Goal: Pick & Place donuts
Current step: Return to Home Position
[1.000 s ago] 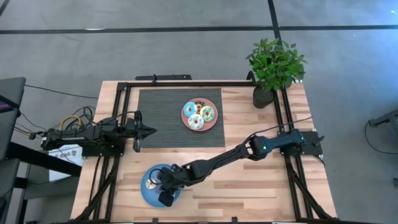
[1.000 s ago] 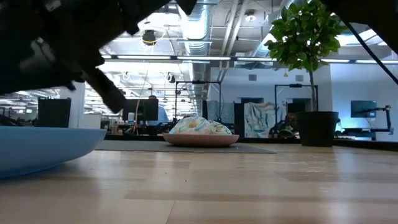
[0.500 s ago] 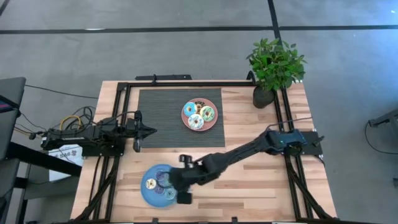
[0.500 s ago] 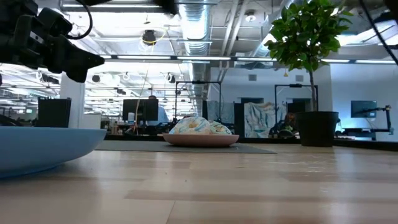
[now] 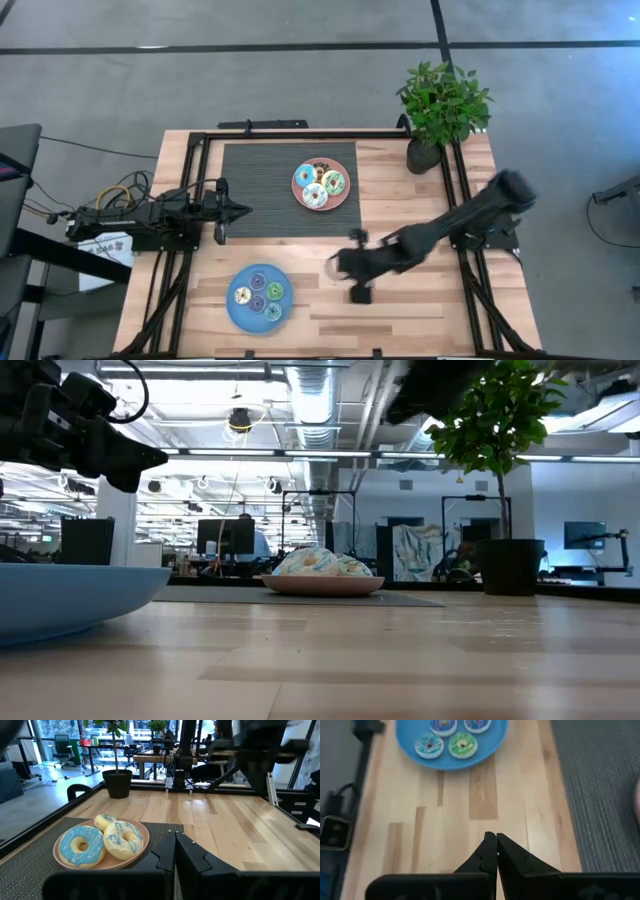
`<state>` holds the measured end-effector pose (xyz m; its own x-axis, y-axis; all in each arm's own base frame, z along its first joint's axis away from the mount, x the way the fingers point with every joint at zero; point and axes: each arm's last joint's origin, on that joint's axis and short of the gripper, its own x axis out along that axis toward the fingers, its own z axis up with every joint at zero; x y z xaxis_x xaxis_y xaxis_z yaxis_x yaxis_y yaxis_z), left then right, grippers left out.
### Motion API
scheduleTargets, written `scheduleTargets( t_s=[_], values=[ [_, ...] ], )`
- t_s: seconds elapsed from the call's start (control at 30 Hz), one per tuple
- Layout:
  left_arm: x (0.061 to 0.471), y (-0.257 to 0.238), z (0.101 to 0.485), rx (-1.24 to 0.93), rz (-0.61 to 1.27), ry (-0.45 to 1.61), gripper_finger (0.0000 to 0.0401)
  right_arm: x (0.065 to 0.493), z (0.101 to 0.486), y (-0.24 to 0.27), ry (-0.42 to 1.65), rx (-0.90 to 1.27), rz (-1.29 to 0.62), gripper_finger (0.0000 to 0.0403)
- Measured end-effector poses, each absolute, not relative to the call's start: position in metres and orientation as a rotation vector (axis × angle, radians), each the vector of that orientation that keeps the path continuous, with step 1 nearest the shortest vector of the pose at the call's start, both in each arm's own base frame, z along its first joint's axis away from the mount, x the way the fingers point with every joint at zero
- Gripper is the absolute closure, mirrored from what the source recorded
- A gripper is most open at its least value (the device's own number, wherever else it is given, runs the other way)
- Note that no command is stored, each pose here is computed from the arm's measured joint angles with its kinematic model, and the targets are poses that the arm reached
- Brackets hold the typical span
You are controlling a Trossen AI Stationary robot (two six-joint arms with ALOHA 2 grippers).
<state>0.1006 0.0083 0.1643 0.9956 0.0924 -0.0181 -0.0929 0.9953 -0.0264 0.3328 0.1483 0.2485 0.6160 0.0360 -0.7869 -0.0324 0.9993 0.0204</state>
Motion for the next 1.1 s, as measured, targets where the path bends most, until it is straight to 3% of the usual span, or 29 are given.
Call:
scheduleTargets(
  t_s=[0.17,0.33,0.67,1.1],
  values=[
    [0.101,0.008,0.164,-0.027,0.093,0.016,0.0401,0.267,0.237,0.109,0.704,0.056,0.067,0.0403],
    [0.101,0.008,0.164,-0.027,0.093,0.017,0.0401,0.216,0.197,0.069,0.798,-0.046,0.127,0.0403],
    [0.101,0.008,0.164,-0.027,0.093,0.016,0.0401,0.180,0.156,0.030,0.441,0.010,0.129,0.0403],
    [0.101,0.008,0.164,-0.027,0.093,0.017,0.0401,0.149,0.145,0.010,0.308,0.088,0.028,0.0403]
  ],
)
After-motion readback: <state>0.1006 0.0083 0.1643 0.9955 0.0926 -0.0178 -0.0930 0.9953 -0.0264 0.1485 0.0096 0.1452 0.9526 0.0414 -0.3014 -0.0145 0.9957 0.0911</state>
